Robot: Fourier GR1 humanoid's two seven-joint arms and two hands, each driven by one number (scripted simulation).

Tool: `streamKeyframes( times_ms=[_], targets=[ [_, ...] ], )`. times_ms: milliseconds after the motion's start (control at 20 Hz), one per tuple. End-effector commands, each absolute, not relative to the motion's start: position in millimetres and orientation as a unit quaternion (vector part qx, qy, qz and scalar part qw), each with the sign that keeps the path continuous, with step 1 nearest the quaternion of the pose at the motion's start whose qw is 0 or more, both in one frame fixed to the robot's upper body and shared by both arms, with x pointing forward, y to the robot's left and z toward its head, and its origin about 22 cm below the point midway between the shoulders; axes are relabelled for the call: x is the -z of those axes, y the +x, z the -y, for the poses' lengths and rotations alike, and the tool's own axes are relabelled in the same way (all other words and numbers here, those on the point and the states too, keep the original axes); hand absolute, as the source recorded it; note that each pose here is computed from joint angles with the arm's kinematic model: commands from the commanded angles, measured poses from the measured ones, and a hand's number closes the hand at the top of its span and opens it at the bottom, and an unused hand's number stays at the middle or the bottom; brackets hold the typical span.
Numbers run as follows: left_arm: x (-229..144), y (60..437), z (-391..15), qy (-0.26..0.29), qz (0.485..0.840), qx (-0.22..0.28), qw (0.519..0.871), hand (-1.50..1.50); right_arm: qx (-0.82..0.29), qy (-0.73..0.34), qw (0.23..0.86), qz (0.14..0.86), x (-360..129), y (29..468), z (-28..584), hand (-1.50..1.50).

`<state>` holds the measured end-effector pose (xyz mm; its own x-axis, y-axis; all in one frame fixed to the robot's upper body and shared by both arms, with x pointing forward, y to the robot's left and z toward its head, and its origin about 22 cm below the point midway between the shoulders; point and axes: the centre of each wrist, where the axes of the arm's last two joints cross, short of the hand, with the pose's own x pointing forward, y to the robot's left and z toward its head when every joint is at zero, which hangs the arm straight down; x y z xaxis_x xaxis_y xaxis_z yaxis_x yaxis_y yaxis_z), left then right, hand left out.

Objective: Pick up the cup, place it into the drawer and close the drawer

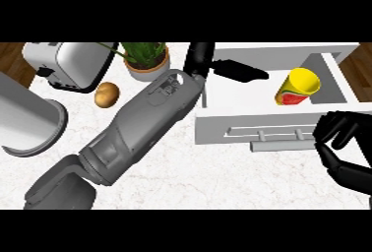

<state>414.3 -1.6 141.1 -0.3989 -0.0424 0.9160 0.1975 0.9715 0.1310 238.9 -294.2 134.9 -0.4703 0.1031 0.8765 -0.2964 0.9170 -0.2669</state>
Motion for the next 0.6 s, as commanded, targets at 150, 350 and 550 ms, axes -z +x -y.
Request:
streamKeyframes(
  times_ms=[150,350,550],
  targets=[
    [-156,423,-30,-0.065,0.824,0.079,0.557,-1.50,-0.288,0.007,0.528,0.799,-145,219,308,1.50],
    [-151,427,-77,-0.047,0.826,0.061,0.558,-1.50,-0.296,-0.046,0.529,0.794,-133,210,290,1.50],
    [-158,414,-84,-0.058,0.822,0.036,0.566,-1.50,-0.304,-0.077,0.535,0.785,-137,225,269,1.50]
  ],
)
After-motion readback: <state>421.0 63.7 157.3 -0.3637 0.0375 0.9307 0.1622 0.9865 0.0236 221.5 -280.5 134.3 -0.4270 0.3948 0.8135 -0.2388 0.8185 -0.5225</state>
